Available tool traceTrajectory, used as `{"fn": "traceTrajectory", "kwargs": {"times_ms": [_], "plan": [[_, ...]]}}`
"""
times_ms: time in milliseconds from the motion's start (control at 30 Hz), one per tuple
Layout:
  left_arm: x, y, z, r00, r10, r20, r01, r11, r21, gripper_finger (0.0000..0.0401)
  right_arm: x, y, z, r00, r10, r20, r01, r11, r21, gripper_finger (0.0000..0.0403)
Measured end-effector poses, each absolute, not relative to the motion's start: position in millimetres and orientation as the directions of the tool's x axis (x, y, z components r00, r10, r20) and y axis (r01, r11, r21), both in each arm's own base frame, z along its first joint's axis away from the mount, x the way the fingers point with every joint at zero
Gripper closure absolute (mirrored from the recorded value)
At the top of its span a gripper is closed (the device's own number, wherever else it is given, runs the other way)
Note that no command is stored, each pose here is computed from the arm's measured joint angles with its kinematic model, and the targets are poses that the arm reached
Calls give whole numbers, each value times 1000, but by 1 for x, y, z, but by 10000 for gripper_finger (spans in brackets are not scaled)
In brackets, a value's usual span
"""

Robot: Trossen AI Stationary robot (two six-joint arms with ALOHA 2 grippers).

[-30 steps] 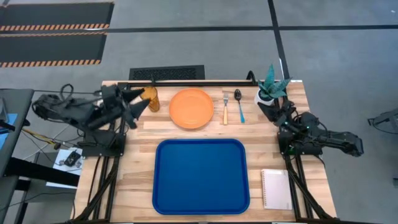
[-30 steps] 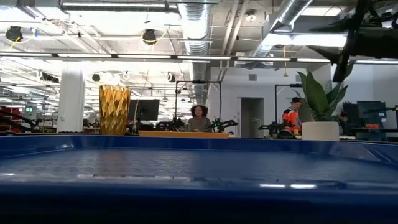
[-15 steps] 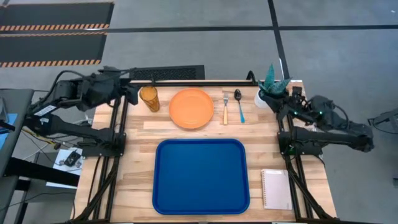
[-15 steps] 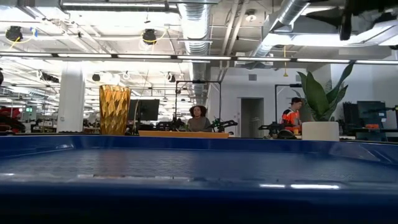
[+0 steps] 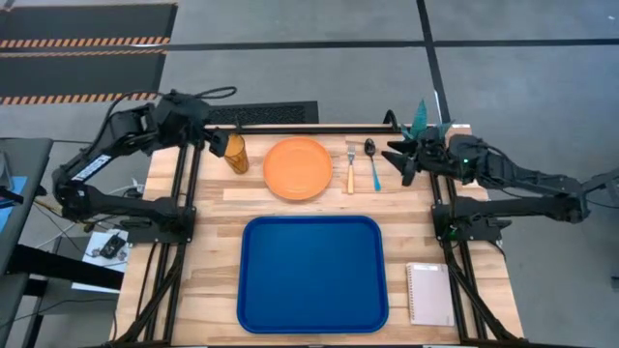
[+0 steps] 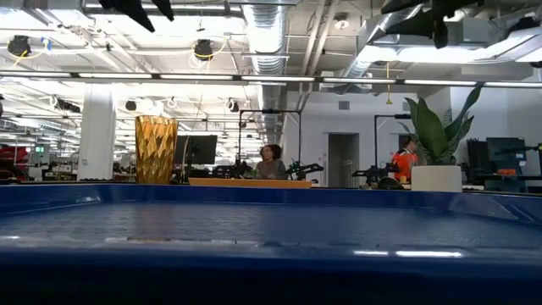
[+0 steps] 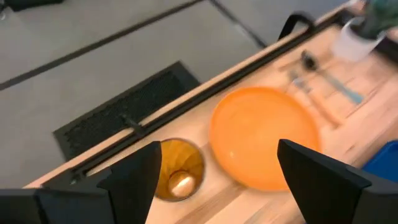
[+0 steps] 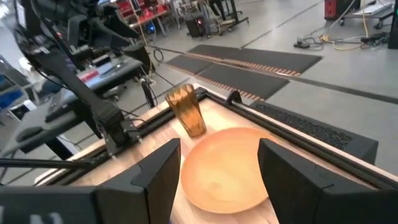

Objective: Pick and place plate/cup/fork/spoon on tray
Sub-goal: Put the yellow cup on the blue serving tray

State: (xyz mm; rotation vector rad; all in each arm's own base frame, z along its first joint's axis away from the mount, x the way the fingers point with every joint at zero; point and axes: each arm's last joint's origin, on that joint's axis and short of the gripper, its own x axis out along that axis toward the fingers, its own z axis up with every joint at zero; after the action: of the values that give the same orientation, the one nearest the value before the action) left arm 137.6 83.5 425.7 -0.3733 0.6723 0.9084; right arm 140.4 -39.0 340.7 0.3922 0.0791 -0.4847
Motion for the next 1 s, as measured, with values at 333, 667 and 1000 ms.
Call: {"fn": "traceTrajectory", "kwargs": {"times_ms": [333, 667, 1000], "plan": [[143, 139, 397, 270, 471, -840, -787, 611, 89, 90, 163, -43, 328, 874, -412, -257, 480, 811, 335, 163], [142, 201, 362, 188, 327, -926, -780, 623, 61, 90, 175, -46, 319, 859, -408, -311, 502, 792, 349, 163], [144, 230, 338, 149, 284, -947, -739, 668, 84, 90, 184, -48, 312, 844, -404, -352, 520, 776, 357, 163]]}}
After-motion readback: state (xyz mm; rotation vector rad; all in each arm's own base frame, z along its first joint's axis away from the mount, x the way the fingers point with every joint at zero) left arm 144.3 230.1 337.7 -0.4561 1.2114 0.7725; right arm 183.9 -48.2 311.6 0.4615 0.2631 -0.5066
